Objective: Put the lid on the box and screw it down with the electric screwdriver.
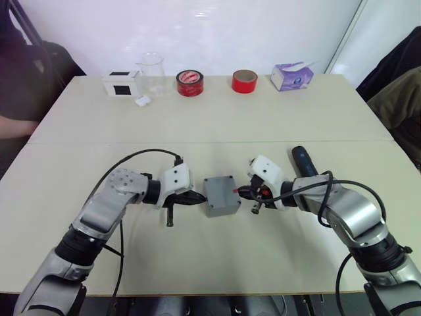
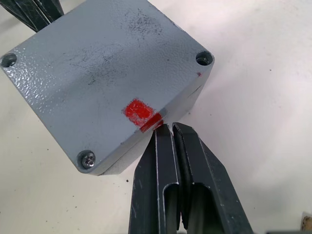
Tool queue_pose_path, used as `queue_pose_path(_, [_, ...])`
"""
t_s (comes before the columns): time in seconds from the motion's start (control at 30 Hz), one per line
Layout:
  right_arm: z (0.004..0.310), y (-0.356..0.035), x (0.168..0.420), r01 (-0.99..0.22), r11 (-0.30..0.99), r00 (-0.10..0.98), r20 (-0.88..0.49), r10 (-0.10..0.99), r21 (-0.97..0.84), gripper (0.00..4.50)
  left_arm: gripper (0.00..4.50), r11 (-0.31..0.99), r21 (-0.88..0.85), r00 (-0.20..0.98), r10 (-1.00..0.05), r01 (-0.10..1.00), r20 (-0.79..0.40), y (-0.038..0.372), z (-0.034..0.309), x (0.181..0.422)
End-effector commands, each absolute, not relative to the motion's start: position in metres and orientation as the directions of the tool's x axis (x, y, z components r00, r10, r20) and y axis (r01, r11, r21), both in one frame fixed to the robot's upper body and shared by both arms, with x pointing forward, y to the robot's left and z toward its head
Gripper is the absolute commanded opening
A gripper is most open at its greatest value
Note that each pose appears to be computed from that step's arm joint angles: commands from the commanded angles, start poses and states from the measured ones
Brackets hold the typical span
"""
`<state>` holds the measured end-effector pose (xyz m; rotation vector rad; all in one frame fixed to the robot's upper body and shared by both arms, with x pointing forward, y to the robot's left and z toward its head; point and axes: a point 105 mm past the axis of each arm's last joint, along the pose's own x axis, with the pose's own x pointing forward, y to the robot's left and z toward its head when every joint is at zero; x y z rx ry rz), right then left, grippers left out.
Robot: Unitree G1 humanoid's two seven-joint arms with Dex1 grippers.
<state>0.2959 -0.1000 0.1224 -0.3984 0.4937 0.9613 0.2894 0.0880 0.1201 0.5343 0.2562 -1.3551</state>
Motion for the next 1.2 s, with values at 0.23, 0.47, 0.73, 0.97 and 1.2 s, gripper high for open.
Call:
queue_pose_path(0.23, [0.148,-0.102,0.292,-0.861,0.485,0.485,-0.525,0.699,-0.15,0.05,0.0,0.147,0.287,0.27,-0.849,0.947,-0.454,0.108,0.142,0.285])
queue_pose_path(0.47, [0.179,-0.134,0.337,-0.694,0.668,0.713,-0.383,0.587,-0.268,0.05,0.0,0.203,0.326,0.328,-0.86,0.923,-0.391,0.117,0.17,0.29])
queue_pose_path(0.73, [0.162,-0.153,0.363,-0.616,0.752,0.777,-0.339,0.53,-0.234,2.93,0.0,0.241,0.337,0.339,-0.9,0.91,-0.273,0.106,0.202,0.296])
queue_pose_path(0.97, [0.149,-0.153,0.378,-0.597,0.795,0.778,-0.319,0.542,-0.106,3.63,0.0,0.235,0.324,0.321,-0.915,0.916,-0.245,0.097,0.211,0.293])
queue_pose_path(1.2, [0.138,-0.155,0.391,-0.567,0.823,0.787,-0.325,0.525,-0.044,3.63,0.0,0.235,0.324,0.321,-0.915,0.916,-0.244,0.094,0.212,0.293])
